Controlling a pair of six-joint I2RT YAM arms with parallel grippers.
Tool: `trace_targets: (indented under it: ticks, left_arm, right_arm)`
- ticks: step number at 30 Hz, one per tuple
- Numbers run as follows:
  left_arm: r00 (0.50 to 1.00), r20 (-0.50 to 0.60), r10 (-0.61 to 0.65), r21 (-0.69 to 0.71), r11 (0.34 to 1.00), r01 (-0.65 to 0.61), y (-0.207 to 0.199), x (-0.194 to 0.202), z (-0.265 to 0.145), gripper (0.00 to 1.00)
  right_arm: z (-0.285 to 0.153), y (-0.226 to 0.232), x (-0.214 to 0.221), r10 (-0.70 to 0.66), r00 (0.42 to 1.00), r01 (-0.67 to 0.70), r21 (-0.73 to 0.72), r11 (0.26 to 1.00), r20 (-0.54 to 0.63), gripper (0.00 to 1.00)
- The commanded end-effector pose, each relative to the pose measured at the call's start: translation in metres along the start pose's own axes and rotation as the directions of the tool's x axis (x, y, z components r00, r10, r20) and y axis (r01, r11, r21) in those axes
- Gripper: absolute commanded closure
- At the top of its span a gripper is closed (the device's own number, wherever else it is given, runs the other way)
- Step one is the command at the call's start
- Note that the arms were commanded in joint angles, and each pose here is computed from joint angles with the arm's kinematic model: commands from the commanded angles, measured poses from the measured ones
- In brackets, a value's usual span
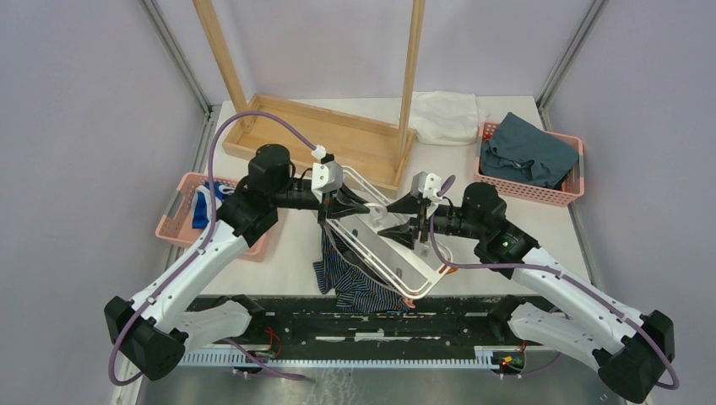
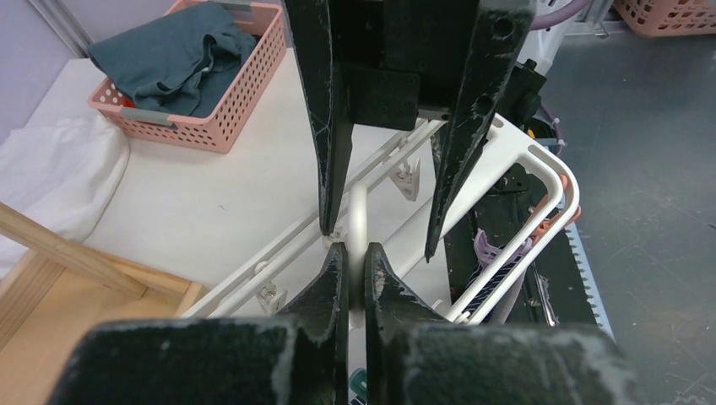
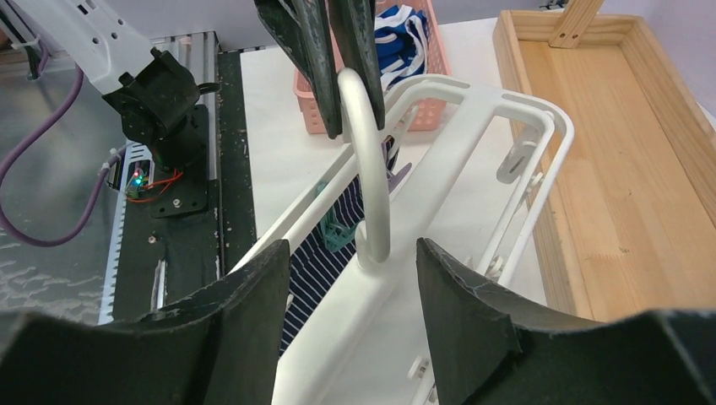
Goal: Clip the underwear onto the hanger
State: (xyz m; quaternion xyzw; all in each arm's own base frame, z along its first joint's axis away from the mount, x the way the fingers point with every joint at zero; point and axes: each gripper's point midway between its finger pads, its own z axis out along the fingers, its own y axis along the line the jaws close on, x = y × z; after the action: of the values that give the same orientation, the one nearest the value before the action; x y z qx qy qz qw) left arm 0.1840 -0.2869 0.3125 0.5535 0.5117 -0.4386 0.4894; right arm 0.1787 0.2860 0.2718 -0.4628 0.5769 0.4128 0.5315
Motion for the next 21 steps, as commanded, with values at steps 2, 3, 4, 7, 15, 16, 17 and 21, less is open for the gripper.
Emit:
trace_targets:
  ticks: [2, 3, 4, 7, 15, 16, 17, 21]
  left_arm:
    - [0.965, 0.159, 0.21, 0.035, 0.975, -0.219, -0.008, -0.065, -0.007, 0.97]
    - [0.962, 0.166, 0.215, 0.035, 0.974, -0.224, -0.009, -0.068, -0.007, 0.97]
    - [0.961, 0.172, 0.217, 0.035, 0.973, -0.227, -0.01, -0.07, -0.008, 0.97]
    - [0.959, 0.179, 0.221, 0.038, 0.972, -0.231, -0.011, -0.073, -0.009, 0.97]
    - [0.959, 0.185, 0.216, 0.043, 0.973, -0.228, -0.014, -0.074, -0.009, 0.97]
    - [0.958, 0.187, 0.219, 0.04, 0.972, -0.23, -0.013, -0.075, -0.01, 0.97]
    - [0.958, 0.188, 0.217, 0.04, 0.973, -0.229, -0.013, -0.075, -0.01, 0.97]
    - [0.959, 0.188, 0.214, 0.04, 0.973, -0.225, -0.013, -0.074, -0.01, 0.97]
  right_arm:
    - [0.006, 0.002, -0.018, -0.074, 0.993, 0.076, -0.016, 0.997, 0.095, 0.38]
    - [0.006, 0.002, -0.016, -0.073, 0.993, 0.074, -0.016, 0.997, 0.09, 0.39]
    - [0.007, 0.001, -0.015, -0.073, 0.994, 0.075, -0.018, 0.997, 0.086, 0.39]
    - [0.009, 0.003, -0.012, -0.073, 0.994, 0.076, -0.032, 0.997, 0.077, 0.41]
    - [0.017, 0.0, -0.003, -0.07, 0.997, 0.072, -0.041, 0.997, 0.035, 0.47]
    - [0.018, -0.001, -0.002, -0.07, 0.997, 0.071, -0.04, 0.997, 0.033, 0.48]
    - [0.019, -0.002, -0.001, -0.068, 0.997, 0.069, -0.038, 0.997, 0.031, 0.5]
    - [0.022, -0.003, -0.001, -0.063, 0.997, 0.065, -0.033, 0.997, 0.035, 0.54]
